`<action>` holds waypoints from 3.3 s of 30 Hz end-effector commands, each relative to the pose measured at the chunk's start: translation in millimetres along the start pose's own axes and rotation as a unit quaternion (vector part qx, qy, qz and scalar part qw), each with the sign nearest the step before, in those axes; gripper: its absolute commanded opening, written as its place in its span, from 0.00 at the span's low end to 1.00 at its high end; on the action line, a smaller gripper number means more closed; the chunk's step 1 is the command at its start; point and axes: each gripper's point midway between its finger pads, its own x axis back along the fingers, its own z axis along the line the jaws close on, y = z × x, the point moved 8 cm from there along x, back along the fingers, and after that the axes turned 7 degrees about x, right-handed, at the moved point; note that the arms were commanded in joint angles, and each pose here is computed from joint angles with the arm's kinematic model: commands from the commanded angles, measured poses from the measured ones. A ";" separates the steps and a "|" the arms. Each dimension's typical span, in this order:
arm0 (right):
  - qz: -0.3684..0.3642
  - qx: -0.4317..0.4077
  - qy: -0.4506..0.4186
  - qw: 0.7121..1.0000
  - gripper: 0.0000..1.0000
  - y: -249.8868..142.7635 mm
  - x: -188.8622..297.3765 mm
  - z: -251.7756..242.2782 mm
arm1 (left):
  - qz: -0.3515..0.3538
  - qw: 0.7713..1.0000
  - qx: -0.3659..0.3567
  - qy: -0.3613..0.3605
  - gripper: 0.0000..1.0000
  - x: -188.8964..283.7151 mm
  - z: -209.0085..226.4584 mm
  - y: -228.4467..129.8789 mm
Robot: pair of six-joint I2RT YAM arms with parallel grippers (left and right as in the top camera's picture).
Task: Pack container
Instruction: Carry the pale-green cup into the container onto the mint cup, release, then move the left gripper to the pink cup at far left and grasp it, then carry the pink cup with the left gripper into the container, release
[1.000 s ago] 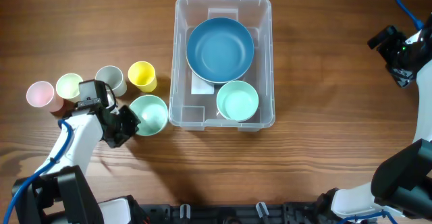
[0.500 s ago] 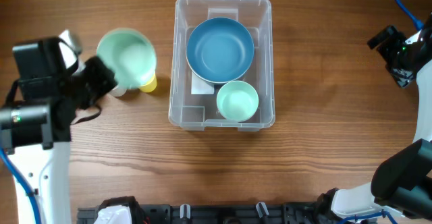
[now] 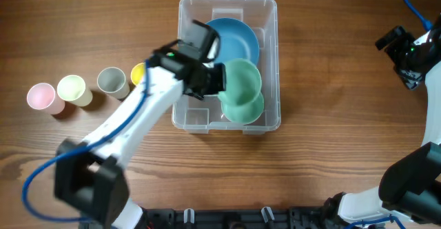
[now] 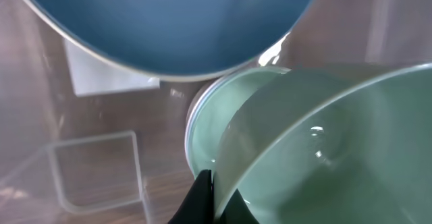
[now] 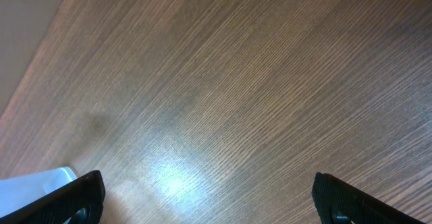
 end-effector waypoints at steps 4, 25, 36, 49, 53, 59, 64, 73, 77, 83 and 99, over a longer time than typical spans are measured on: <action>0.003 -0.002 0.000 1.000 1.00 -0.5 -3.1 0.3 | 0.024 0.999 -0.010 0.029 0.36 -19.1 -2.3 -9.0; 0.003 -0.002 0.000 1.000 1.00 -0.5 -3.1 0.3 | -0.181 0.820 0.517 0.167 0.62 209.7 360.4 8.3; 0.003 -0.002 0.000 1.000 1.00 -0.5 -3.1 0.3 | -0.111 0.803 0.567 0.144 0.54 137.2 459.6 10.5; 0.003 -0.002 0.000 1.000 1.00 -0.5 -3.1 0.3 | -0.098 0.804 0.569 0.144 0.04 118.2 471.2 13.6; 0.003 -0.002 0.000 1.000 1.00 -0.5 -3.1 0.3 | -0.128 0.806 0.563 0.132 0.04 155.9 442.7 13.7; 0.003 -0.002 0.000 1.000 1.00 -0.5 -3.1 0.3 | -0.232 0.863 0.433 0.117 0.04 235.9 311.5 24.7; 0.003 -0.002 0.000 1.000 1.00 -0.5 -3.1 0.3 | -0.246 0.952 0.172 0.066 0.04 213.0 142.5 43.4; 0.003 -0.002 0.000 1.000 0.99 -0.5 -3.1 0.3 | -0.094 0.991 0.015 0.095 0.04 77.3 19.8 33.2; 0.003 -0.002 0.000 1.000 1.00 -0.5 -3.1 0.3 | -0.038 0.991 0.023 0.127 0.04 41.5 21.5 28.7; 0.003 -0.002 0.000 1.000 0.99 -0.4 -3.1 0.3 | -0.014 0.981 0.042 0.189 0.04 30.8 37.7 21.3; 0.003 -0.002 0.000 1.000 1.00 -0.5 -3.1 0.3 | -0.045 0.987 0.025 0.151 0.46 3.1 35.3 17.9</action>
